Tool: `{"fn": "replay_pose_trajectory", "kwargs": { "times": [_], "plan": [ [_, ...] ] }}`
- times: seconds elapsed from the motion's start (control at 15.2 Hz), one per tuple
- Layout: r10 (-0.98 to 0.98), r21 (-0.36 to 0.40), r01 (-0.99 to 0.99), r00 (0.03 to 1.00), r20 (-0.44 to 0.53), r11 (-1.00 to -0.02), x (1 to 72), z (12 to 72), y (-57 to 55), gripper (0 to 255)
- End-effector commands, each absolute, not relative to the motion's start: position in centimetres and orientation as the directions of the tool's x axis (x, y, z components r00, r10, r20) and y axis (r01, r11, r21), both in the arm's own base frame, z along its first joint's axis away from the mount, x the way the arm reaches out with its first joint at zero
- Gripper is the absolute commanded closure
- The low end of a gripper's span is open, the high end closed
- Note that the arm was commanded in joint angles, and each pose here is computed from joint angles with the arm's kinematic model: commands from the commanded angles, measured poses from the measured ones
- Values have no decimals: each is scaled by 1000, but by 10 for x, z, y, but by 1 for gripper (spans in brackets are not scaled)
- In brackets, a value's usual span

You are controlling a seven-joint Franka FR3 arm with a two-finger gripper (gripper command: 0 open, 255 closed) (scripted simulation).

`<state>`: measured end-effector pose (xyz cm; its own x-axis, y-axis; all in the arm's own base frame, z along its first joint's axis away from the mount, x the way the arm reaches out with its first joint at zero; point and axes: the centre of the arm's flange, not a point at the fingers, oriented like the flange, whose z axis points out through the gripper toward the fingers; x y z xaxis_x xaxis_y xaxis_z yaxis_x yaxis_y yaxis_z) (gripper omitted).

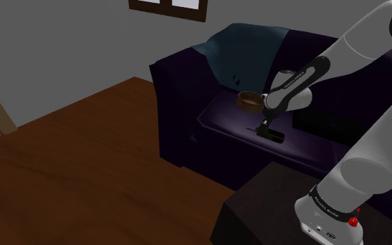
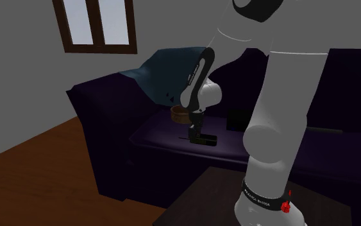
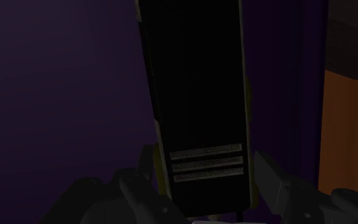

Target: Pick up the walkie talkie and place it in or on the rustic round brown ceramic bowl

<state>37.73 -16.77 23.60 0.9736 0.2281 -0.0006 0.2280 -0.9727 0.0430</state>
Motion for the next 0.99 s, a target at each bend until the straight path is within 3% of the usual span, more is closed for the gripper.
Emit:
{"fn": "replay_pose_trajectory", "kwargs": {
  "times": [0.0, 0.53, 0.92],
  "plan": [
    [228, 43, 228, 974, -1, -973, 377, 236, -168, 255],
    [228, 43, 228, 974, -1, -973, 377, 236, -168, 255],
    [228, 43, 228, 974, -1, -973, 377, 267, -168, 255]
  ]
}}
